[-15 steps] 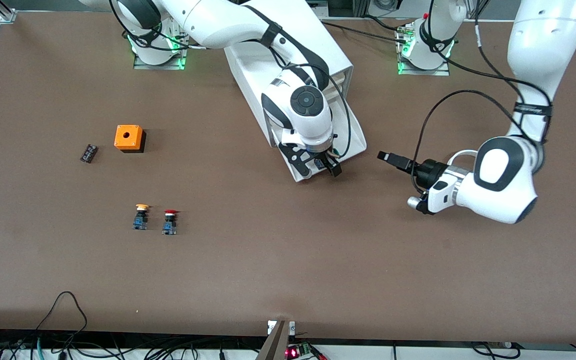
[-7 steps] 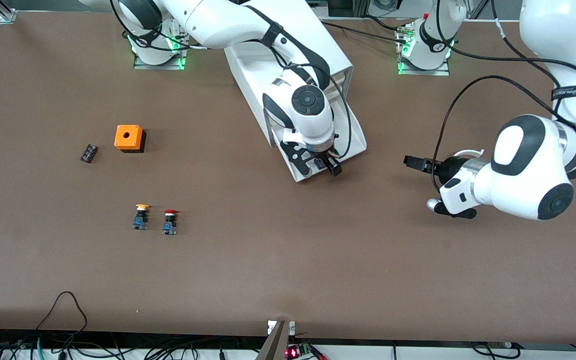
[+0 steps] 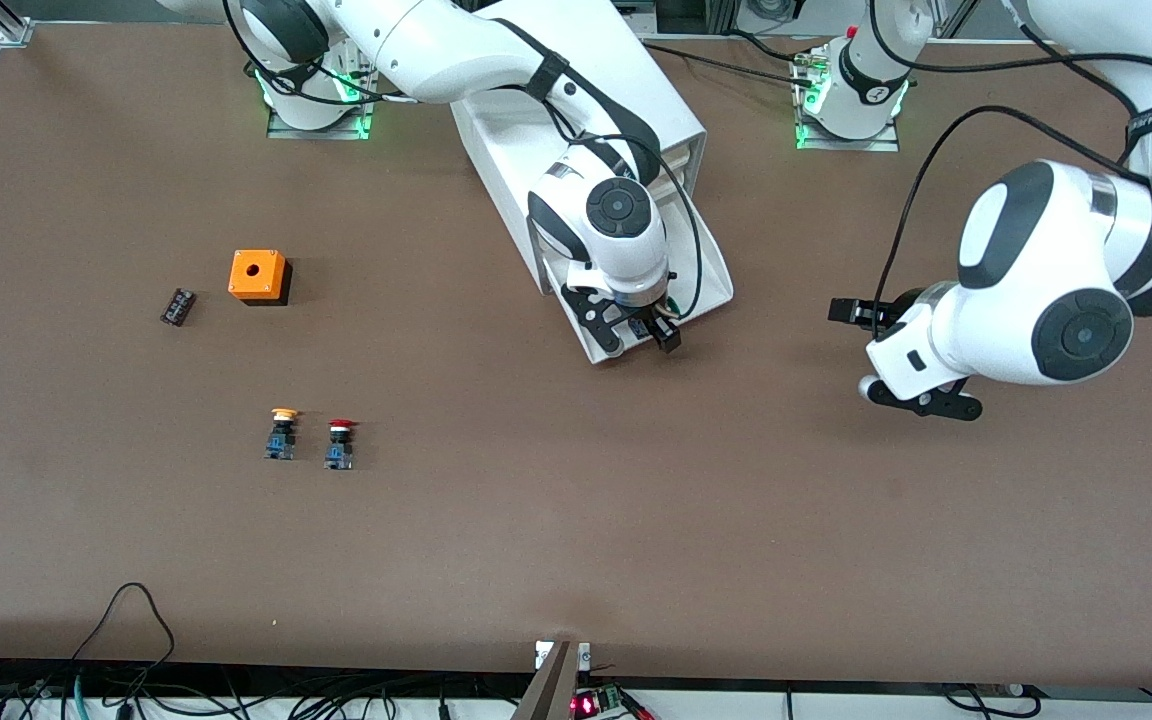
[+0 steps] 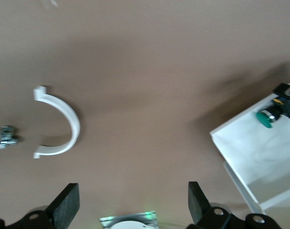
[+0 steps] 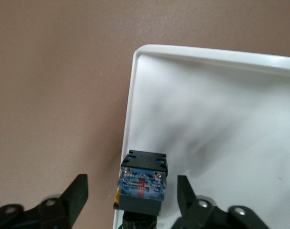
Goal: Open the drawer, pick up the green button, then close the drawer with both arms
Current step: 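Lift the button out with the right gripper while the left gripper releases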
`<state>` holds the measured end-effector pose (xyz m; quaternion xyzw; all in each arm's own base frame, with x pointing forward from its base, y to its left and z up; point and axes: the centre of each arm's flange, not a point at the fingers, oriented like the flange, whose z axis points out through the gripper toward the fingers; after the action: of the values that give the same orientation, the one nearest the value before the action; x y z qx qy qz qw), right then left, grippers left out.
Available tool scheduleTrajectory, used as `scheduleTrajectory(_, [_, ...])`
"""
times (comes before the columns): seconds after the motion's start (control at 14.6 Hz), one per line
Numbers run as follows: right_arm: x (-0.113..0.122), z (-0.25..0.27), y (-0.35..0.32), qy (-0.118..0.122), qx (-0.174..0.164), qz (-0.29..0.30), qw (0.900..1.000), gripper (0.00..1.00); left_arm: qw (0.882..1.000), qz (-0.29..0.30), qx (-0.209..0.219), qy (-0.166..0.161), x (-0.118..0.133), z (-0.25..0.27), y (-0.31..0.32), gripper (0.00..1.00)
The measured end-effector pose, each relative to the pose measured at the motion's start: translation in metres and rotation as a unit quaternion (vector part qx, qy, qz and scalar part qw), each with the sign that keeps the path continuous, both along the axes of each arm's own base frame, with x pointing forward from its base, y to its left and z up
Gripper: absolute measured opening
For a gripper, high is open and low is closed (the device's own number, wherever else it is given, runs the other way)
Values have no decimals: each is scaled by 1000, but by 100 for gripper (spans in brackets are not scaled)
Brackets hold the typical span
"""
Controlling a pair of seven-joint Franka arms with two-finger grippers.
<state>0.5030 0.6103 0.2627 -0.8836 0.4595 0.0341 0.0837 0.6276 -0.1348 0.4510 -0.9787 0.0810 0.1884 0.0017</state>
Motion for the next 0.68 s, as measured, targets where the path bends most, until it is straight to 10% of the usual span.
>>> scheduleTrajectory(0.34, [-1,2,1,0,1,1,1000,41,996,12,5,-88,18,72,18,100])
scheduleTrajectory(0.68, [-1,8,2,2,-2,2,1000,41,995,26,10,-95,20,76,19,100])
